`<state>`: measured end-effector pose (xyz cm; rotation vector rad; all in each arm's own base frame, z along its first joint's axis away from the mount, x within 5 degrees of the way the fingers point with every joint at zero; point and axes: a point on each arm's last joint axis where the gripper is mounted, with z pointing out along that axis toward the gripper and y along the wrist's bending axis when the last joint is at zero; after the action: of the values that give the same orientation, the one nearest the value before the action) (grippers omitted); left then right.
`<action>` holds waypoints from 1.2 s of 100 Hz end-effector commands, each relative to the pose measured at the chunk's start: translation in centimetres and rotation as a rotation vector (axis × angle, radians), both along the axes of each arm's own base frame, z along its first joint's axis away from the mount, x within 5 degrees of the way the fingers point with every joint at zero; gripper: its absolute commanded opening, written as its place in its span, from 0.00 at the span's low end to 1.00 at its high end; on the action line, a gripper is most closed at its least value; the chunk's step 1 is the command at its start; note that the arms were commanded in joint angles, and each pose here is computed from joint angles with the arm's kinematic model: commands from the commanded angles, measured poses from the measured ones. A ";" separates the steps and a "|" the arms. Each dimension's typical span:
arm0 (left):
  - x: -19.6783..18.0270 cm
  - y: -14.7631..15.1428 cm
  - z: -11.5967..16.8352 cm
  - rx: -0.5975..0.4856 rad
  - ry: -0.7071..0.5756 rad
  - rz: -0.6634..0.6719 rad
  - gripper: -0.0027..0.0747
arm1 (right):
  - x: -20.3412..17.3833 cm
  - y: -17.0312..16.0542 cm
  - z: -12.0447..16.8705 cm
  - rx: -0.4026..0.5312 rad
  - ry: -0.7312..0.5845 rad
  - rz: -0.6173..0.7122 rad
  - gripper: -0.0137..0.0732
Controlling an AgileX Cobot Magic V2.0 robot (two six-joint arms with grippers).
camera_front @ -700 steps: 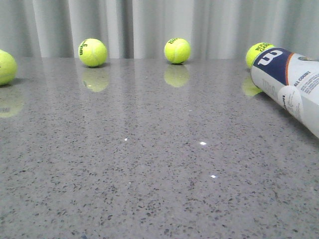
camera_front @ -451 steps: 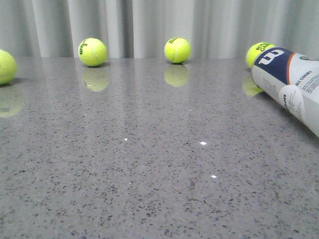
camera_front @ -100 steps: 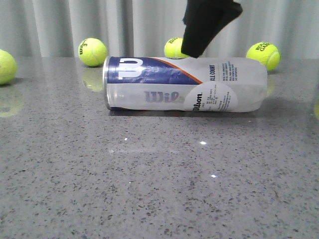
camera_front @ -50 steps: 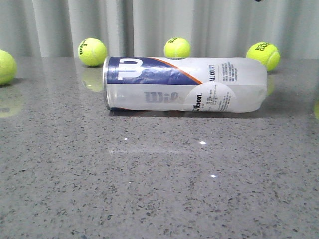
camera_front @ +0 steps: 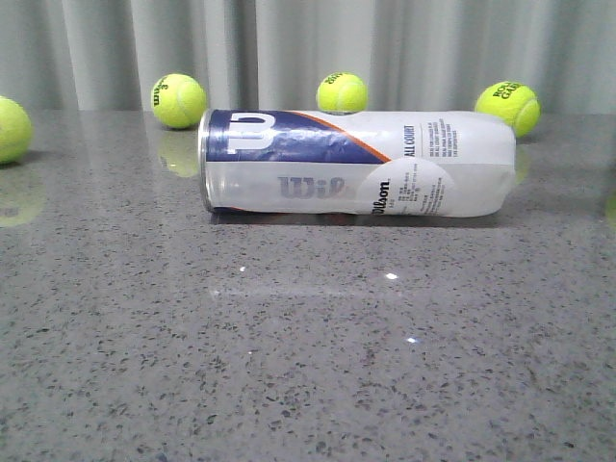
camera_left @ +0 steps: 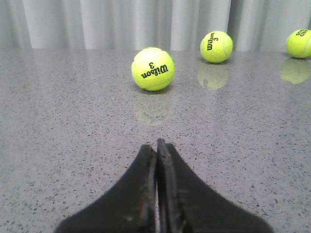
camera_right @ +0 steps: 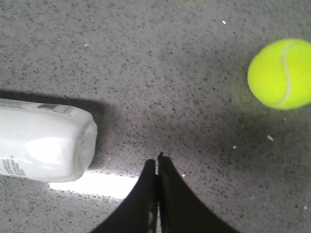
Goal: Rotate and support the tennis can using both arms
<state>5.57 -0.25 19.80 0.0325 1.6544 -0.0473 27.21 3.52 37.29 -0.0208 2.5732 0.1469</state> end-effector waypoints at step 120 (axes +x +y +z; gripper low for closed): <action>-0.5 -0.1 2.0 -0.010 -0.192 -0.012 0.01 | -21.8 -3.0 -5.2 0.027 -0.901 -0.063 0.08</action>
<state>5.60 -0.28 20.35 0.0334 1.5932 -0.0508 5.67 0.56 30.84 0.0082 1.7555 0.1255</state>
